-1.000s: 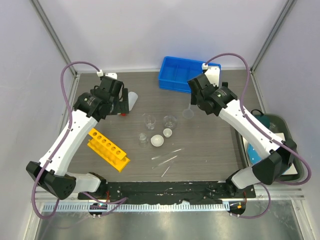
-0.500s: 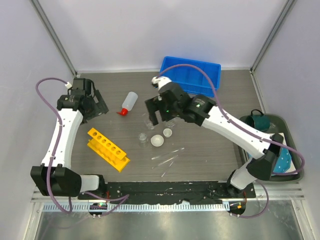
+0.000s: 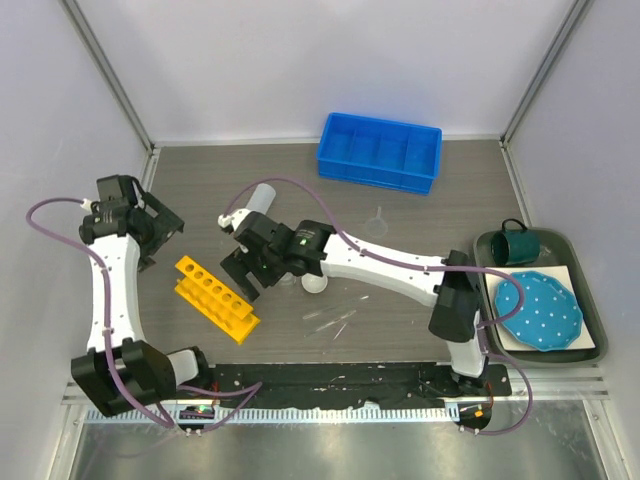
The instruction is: Organize the chemistry lab equipment
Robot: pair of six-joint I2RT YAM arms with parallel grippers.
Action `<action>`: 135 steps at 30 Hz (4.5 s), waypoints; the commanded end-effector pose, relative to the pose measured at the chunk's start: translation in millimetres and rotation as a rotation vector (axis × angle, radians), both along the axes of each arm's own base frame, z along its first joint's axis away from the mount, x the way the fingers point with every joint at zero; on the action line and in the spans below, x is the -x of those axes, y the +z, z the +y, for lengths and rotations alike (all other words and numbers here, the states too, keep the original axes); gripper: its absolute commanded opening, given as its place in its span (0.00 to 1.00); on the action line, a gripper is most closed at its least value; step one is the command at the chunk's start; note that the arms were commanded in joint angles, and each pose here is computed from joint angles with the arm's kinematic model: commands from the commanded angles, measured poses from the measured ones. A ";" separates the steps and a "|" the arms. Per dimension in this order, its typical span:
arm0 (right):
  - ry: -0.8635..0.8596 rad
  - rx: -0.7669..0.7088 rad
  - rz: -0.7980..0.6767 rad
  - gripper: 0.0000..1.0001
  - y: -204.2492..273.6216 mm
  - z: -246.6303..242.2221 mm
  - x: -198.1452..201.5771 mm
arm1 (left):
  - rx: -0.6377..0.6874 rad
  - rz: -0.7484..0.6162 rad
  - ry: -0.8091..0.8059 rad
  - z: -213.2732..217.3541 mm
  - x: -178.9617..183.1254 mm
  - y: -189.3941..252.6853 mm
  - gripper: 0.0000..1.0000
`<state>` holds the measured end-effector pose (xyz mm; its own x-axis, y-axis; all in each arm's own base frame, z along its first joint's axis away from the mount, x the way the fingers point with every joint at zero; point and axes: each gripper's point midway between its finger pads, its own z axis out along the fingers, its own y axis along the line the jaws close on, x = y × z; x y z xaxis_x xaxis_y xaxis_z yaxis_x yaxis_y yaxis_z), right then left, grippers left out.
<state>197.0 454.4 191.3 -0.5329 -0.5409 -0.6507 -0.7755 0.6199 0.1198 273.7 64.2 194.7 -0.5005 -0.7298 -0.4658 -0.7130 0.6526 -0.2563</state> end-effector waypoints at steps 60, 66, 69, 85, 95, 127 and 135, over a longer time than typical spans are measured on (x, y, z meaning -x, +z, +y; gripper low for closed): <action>0.172 0.218 -0.123 0.74 -102.3 84.5 18.1 | -0.108 -0.170 0.172 22.4 34.1 24.5 1.00; 0.176 0.232 -0.116 0.29 -107.0 83.7 18.8 | -0.107 -0.171 0.171 22.2 33.7 24.7 1.00; 0.176 0.237 -0.113 0.12 -106.9 82.0 19.3 | -0.104 -0.171 0.169 21.9 33.1 24.6 1.00; 0.078 0.121 -0.215 0.01 -28.2 82.1 2.3 | -0.148 -0.177 0.189 27.8 41.0 34.3 1.00; -0.050 0.022 -0.285 0.01 41.2 65.4 -37.8 | -0.173 -0.201 0.211 31.2 45.8 43.7 1.00; -1.130 0.060 -0.214 0.01 54.0 -368.1 -171.4 | -0.108 -0.247 -0.187 -52.2 1.2 33.7 0.96; -1.115 0.109 -0.060 0.01 -13.7 -373.0 -126.3 | -0.173 -0.202 -0.388 -88.0 -10.1 30.3 0.96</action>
